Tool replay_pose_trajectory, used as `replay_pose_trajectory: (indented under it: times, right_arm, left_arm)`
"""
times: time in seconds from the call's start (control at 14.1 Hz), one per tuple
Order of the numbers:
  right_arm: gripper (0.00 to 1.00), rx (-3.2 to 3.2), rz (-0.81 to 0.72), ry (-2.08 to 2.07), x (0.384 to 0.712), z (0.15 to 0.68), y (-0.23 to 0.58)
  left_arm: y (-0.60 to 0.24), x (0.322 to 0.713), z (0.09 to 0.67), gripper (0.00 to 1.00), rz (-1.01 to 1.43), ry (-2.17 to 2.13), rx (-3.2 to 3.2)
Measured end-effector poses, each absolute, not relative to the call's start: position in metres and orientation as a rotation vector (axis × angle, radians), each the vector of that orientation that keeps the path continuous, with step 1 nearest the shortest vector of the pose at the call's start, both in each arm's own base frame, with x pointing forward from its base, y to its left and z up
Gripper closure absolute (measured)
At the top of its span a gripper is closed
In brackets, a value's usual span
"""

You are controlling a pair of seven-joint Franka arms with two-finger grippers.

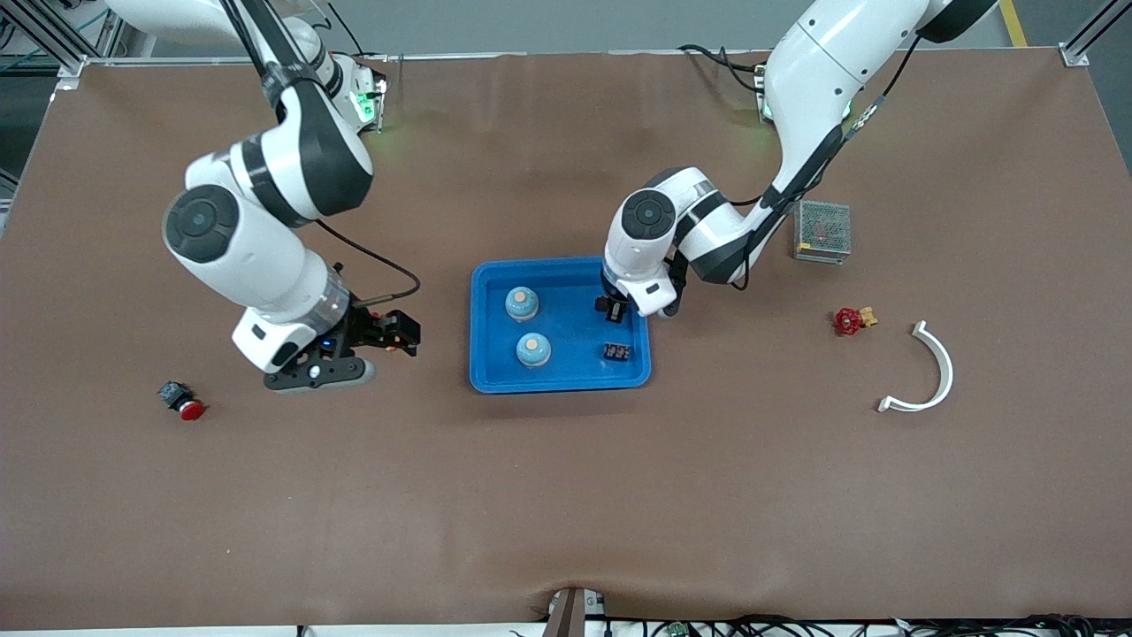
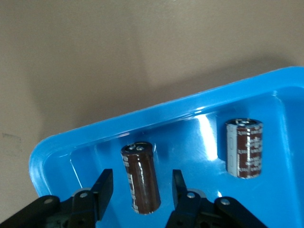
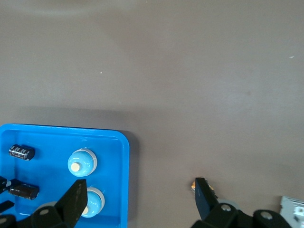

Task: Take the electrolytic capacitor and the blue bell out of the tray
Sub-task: 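Grasp a capacitor with the left gripper while the right gripper approaches, then carry the capacitor with the left gripper out of the tray toward the valve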

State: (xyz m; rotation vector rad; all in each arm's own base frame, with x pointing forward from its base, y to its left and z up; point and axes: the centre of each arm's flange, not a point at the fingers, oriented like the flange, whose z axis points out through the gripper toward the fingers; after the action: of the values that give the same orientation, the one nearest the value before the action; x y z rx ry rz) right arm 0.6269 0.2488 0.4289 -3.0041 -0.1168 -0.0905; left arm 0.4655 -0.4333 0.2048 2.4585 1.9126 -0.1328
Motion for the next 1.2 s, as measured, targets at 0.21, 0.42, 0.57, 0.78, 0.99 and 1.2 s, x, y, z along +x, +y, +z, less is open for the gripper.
replay_pose_trajectory:
  times: [0.21, 0.42, 0.57, 0.78, 0.99, 1.2]
  right_arm:
    - [0.0, -2.996, -0.108, -0.127, 0.631, 0.408, 0.261]
    - [0.0, -2.99, -0.114, -0.144, 0.63, 0.387, 0.281]
    - [0.0, -2.999, -0.093, -0.164, 0.625, 0.371, 0.298]
    - [0.0, -3.009, -0.091, -0.209, 0.617, 0.35, 0.322]
    - [0.0, -3.004, -0.098, -0.228, 0.616, 0.328, 0.334]
    - [0.0, -3.007, -0.074, -0.249, 0.613, 0.306, 0.346]
  left_arm:
    - [-0.433, 0.464, 0.197, 0.46, -0.145, 1.953, 2.442]
    - [-0.433, 0.465, 0.195, 0.48, -0.15, 1.968, 2.432]
    - [-0.433, 0.467, 0.193, 0.65, -0.154, 1.971, 2.428]
    - [-0.435, 0.471, 0.192, 0.7, -0.157, 1.971, 2.421]
    - [-0.435, 0.482, 0.202, 0.7, -0.129, 1.961, 2.431]
    - [-0.427, 0.504, 0.237, 0.7, -0.069, 1.914, 2.508]
